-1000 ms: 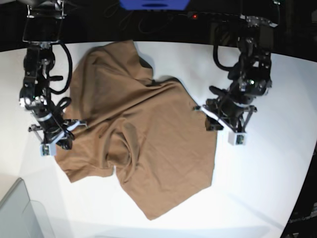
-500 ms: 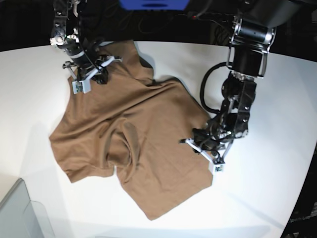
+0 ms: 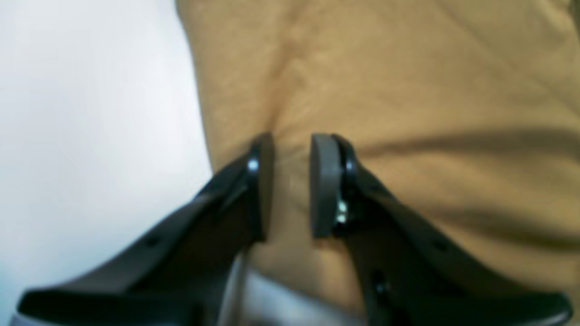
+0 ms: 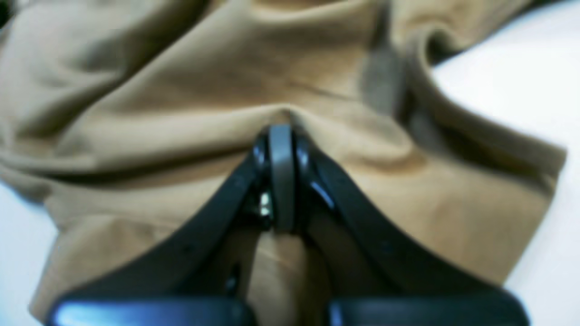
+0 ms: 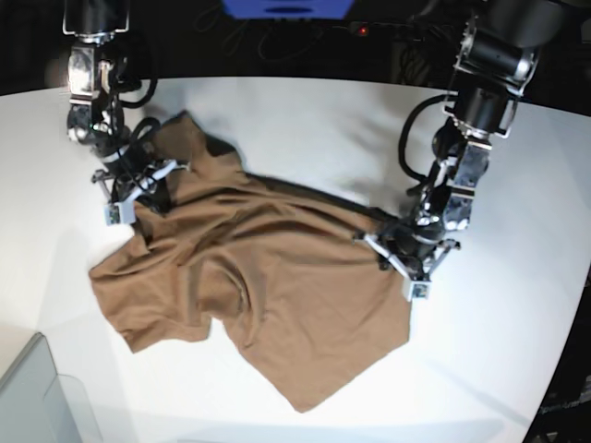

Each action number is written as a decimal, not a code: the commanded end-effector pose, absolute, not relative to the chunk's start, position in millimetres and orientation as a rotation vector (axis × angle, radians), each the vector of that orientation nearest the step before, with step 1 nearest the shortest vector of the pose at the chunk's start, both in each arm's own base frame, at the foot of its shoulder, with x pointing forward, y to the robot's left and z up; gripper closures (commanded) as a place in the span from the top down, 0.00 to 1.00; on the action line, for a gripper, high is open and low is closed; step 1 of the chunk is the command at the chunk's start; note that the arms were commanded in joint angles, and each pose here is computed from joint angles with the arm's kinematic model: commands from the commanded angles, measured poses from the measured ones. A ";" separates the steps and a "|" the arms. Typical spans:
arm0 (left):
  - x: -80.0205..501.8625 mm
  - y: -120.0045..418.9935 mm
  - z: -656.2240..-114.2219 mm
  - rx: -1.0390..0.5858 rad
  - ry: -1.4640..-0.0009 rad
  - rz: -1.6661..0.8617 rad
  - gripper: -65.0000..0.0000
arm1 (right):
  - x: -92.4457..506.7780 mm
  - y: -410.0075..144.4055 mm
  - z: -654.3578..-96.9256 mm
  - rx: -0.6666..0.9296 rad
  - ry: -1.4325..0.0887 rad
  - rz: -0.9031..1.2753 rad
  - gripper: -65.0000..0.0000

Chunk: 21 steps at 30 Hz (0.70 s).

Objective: Layout the t-shirt on the table in an organized manner, then fold the t-shirt properly
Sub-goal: 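Pull the grasped fabric with the left gripper toward the shirt edge, then grasp the shirt hem with the left gripper, right holding the shoulder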

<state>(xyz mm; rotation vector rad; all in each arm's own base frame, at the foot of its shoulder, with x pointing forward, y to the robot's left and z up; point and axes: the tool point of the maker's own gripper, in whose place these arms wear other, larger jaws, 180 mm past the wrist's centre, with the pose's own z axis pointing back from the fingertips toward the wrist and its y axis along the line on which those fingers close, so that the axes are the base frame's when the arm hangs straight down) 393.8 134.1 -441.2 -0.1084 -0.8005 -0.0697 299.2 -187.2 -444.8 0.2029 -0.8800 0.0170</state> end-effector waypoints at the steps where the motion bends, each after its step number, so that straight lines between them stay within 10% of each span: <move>1: 362.0 150.7 -464.4 -0.058 -0.678 -0.061 0.23 | 279.3 -210.8 -473.8 0.101 -0.718 0.029 0.00; 21: 328.0 224.1 -343.2 -0.030 -1.026 0.155 0.23 | 357.0 -232.9 -441.1 0.076 -0.816 0.004 0.00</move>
